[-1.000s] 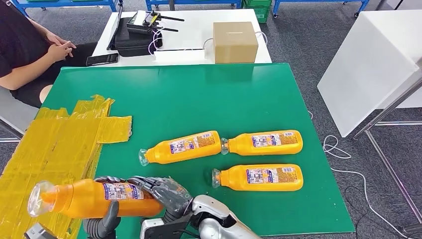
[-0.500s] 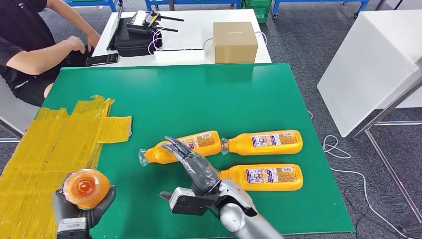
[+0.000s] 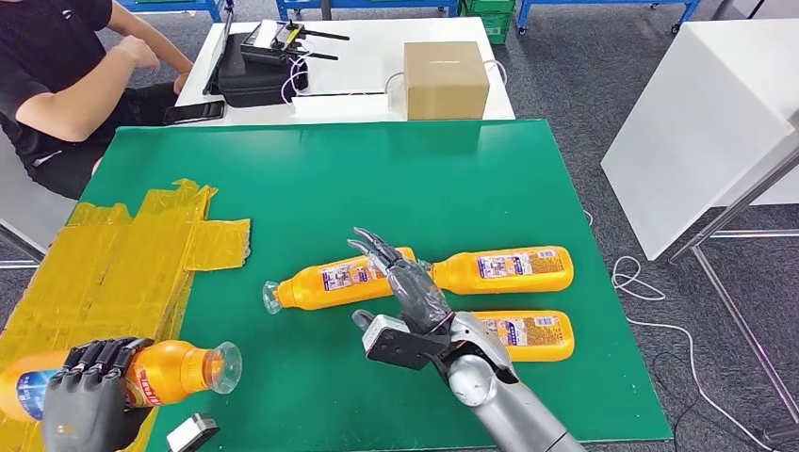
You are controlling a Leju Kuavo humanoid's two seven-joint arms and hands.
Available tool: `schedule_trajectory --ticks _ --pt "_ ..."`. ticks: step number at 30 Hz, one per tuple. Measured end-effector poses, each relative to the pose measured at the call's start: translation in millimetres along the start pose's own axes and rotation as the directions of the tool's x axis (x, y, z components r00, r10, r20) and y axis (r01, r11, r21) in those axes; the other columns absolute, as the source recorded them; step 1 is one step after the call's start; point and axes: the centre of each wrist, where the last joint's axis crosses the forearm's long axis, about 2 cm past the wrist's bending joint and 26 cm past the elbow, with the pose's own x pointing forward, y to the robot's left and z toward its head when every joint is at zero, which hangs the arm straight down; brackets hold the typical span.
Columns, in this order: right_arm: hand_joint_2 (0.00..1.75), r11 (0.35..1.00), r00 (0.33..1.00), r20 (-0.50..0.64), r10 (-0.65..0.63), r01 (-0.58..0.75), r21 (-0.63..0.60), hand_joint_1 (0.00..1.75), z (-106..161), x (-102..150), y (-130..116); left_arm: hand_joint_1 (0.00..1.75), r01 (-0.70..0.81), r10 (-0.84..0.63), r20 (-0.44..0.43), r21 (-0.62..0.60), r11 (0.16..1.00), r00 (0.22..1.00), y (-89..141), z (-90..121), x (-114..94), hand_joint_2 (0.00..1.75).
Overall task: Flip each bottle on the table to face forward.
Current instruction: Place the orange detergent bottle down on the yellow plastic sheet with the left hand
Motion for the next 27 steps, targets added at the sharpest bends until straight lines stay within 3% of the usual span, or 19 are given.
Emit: schedule_trajectory --ticks 12,16,19,20,23,24,27 --pt "0.0 1.0 1.0 -0.003 0.008 -0.008 0.001 0.0 1 -2 -3 1.75 0.036 -0.036 -0.014 -0.014 0.999 0.999 1 3 -8 1.75" --pt "0.0 1.0 1.0 -0.006 0.006 -0.006 0.005 0.0 1 -4 -6 1.75 0.105 -0.105 0.003 -0.089 0.99 0.994 -3 6 -13 1.75" --pt "1.31 1.0 0.999 -0.022 0.027 -0.027 0.014 0.0 -1 -8 -12 1.75 0.149 -0.152 0.001 -0.178 0.973 0.988 -15 15 -25 1.75" --pt "1.75 0.999 0.999 -0.031 0.042 -0.042 0.022 0.0 -3 -10 -15 1.63 0.162 -0.165 0.006 -0.213 0.964 0.986 -20 19 -31 1.75" --pt "1.75 0.994 0.993 -0.064 0.096 -0.093 0.049 0.0 -13 -17 -27 0.33 0.173 -0.172 0.031 -0.307 0.936 0.985 -34 26 -48 1.75" --pt "1.75 0.993 0.991 -0.076 0.112 -0.108 0.058 0.0 -16 -20 -31 0.01 0.169 -0.163 0.046 -0.335 0.927 0.985 -38 27 -51 1.75" --pt "1.75 0.988 0.984 -0.106 0.142 -0.134 0.082 0.0 -23 -26 -38 0.0 0.152 -0.115 0.112 -0.418 0.896 0.987 -45 29 -61 0.44"
